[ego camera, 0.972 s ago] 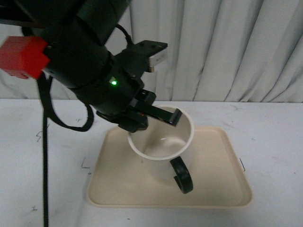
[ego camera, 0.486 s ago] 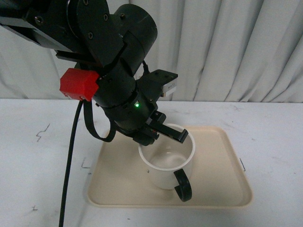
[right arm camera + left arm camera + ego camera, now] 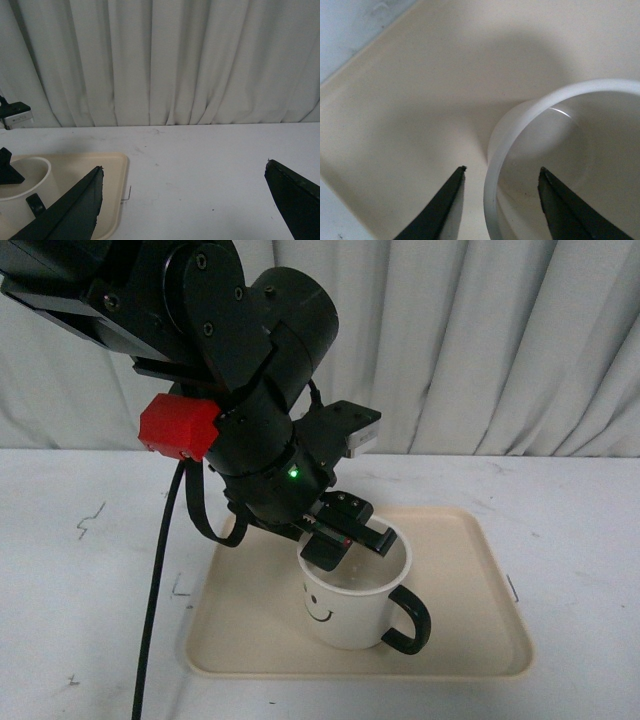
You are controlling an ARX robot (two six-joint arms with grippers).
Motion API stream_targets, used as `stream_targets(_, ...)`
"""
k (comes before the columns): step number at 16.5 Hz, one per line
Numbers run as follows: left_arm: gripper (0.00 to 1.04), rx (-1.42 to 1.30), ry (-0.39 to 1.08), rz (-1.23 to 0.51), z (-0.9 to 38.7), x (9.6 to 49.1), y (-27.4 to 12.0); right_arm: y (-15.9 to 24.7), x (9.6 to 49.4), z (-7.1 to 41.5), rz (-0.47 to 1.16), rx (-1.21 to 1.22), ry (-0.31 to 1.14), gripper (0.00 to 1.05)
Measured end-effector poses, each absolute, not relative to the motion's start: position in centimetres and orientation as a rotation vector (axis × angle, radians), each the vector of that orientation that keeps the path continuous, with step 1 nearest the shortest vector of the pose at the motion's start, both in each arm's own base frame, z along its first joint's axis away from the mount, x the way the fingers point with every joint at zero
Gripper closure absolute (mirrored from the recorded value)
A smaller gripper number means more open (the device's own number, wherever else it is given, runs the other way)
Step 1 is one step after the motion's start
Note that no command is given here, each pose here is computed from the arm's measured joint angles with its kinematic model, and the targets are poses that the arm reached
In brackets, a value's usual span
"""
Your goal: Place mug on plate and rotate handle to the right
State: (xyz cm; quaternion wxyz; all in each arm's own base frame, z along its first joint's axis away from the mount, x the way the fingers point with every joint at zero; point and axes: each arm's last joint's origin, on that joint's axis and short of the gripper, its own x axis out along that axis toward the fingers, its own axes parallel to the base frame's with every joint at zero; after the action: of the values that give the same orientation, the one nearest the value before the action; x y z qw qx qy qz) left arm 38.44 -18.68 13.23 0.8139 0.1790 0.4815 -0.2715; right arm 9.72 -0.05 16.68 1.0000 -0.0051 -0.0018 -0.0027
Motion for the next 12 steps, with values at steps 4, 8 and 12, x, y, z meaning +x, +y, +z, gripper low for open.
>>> stream_targets(4,0.17,0.254,0.651,-0.586,20.1,36.2,-14.9,-0.1,9.7,16.7,-0.005,-0.011,-0.004,0.06)
stream_targets(8,0.37,0.065,0.065,-0.052,22.3,30.9,-9.3,0.0,9.7,16.7,-0.004,-0.010,-0.004,0.06)
stream_targets(12,0.86,-0.004,-0.050,0.016,21.1,24.7,-4.3,0.0,9.7,16.7,-0.004,-0.011,-0.004,0.06)
